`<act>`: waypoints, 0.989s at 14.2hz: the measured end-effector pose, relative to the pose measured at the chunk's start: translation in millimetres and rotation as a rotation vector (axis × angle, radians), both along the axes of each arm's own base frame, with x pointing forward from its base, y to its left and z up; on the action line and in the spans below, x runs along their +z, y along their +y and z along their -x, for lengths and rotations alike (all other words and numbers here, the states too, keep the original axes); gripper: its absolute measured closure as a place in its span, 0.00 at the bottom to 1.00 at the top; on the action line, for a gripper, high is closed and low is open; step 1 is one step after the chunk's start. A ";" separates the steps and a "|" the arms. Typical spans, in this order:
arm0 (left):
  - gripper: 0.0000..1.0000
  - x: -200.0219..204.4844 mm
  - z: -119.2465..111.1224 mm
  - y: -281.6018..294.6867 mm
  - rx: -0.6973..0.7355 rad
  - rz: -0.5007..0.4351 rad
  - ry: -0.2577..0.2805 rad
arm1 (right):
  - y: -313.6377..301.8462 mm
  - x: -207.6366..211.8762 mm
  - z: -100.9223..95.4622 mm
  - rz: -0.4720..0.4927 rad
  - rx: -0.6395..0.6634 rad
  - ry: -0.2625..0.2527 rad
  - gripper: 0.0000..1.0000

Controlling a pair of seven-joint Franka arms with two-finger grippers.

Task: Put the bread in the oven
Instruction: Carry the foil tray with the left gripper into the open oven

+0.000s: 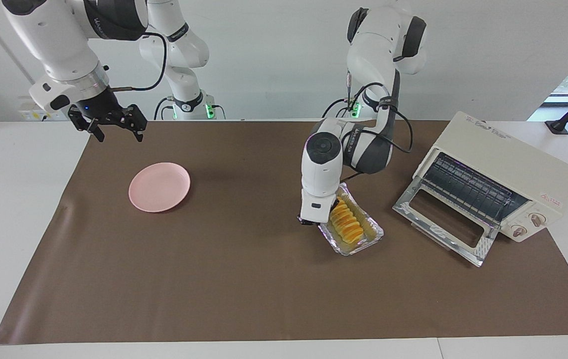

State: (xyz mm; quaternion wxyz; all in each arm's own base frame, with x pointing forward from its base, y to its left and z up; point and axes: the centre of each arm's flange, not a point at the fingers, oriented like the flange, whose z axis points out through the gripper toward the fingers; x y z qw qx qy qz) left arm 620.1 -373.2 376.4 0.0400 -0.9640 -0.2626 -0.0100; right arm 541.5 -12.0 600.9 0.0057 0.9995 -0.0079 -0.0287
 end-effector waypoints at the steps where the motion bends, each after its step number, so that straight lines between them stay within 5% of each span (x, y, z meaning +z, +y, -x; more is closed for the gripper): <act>1: 0.98 3.5 -7.1 14.0 0.039 -0.018 -0.002 | 0.0 0.0 0.0 0.000 0.000 0.000 0.00; 7: 0.98 26.6 -55.5 124.6 0.229 -0.077 -0.035 | 0.0 0.0 0.0 0.000 0.000 0.000 0.00; 14: 0.98 28.2 -77.8 231.8 0.399 -0.063 0.034 | 0.0 0.0 0.0 0.000 0.000 0.000 0.00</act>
